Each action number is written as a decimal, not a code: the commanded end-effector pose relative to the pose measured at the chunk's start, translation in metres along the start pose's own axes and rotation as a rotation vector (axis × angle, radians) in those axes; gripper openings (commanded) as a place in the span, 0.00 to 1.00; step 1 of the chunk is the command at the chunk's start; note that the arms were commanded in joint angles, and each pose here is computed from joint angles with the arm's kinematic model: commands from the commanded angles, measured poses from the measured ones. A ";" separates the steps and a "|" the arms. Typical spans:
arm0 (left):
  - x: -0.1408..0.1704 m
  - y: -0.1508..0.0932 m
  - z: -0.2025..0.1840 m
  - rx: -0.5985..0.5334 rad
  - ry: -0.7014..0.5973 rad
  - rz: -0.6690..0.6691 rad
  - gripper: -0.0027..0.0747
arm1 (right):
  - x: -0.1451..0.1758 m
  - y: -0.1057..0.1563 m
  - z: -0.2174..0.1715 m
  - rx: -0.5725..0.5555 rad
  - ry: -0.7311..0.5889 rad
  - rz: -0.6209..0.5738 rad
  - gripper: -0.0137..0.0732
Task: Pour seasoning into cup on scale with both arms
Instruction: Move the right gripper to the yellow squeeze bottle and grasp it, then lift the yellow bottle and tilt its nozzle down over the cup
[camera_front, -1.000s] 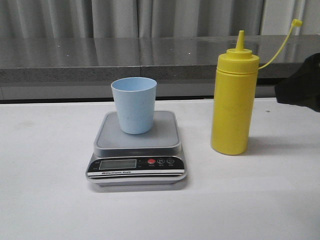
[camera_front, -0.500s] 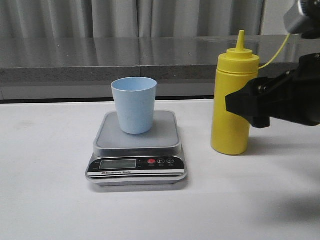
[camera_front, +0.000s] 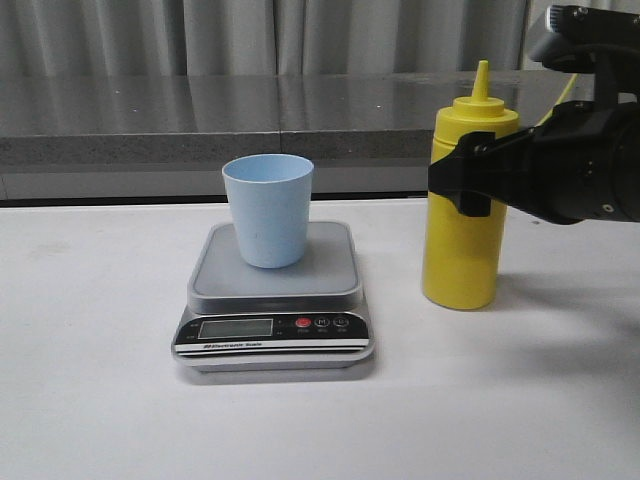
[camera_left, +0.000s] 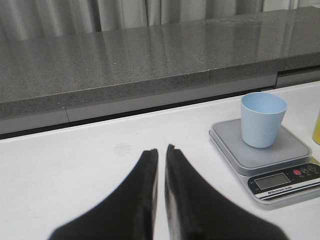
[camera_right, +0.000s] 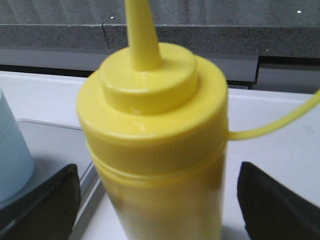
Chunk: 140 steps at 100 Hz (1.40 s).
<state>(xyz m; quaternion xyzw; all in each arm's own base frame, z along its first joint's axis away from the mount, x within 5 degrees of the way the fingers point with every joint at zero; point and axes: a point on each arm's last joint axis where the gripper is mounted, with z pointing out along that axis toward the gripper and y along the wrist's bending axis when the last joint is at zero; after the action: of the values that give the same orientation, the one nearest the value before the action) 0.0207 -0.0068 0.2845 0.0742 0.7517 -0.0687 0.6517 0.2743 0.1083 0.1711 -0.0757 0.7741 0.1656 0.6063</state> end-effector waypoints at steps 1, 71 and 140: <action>-0.014 0.000 -0.002 0.000 -0.086 -0.019 0.08 | -0.018 0.004 0.007 -0.027 -0.109 0.025 0.88; -0.014 0.000 -0.002 0.000 -0.086 -0.019 0.08 | -0.017 0.004 0.039 -0.026 -0.108 0.033 0.61; -0.014 0.000 -0.002 0.000 -0.086 -0.019 0.08 | -0.034 0.009 0.042 -0.042 -0.119 -0.133 0.18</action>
<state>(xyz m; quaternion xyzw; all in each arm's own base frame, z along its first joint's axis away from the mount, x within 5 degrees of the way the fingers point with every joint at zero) 0.0207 -0.0068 0.2845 0.0742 0.7517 -0.0687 0.6517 0.3111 0.1242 0.1615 -0.1018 0.7776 0.1504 0.6019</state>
